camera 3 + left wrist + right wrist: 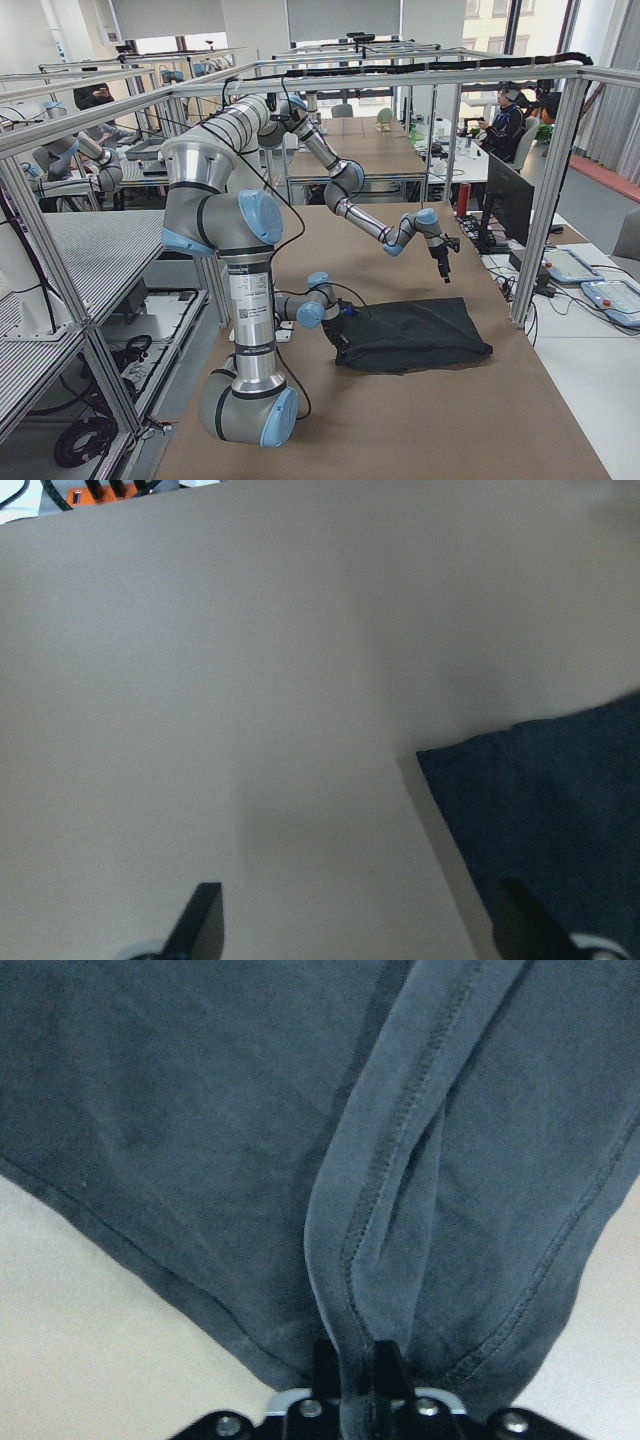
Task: Fold clothes
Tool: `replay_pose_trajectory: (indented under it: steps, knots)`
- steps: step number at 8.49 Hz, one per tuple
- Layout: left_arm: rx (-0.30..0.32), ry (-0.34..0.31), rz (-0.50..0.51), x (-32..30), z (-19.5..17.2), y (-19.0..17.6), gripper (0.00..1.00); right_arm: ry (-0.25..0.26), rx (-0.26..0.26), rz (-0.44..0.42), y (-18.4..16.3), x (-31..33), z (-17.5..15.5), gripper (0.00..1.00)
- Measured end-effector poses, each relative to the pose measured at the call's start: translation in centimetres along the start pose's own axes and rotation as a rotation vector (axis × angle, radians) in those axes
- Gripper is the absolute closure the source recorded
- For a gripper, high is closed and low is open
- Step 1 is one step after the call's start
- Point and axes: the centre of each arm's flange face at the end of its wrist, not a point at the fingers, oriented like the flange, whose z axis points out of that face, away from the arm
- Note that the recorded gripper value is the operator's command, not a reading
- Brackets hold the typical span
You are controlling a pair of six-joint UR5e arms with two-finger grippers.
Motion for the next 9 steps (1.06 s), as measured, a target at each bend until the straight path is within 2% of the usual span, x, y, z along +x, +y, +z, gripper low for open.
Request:
replay_pose_trajectory:
  steps: [6,7,9]
  knots:
    - [-0.001,0.001,0.001,0.1,0.0,0.1,0.05,0.002,0.024,0.027,-0.6,1.5,-1.0,1.00]
    - [-0.001,0.001,0.001,0.1,0.0,0.1,0.05,0.004,0.028,0.050,-0.1,2.5,-1.6,1.00]
    - [0.000,0.001,0.001,0.1,0.0,0.1,0.05,0.018,0.003,0.189,2.8,4.7,-1.8,1.00]
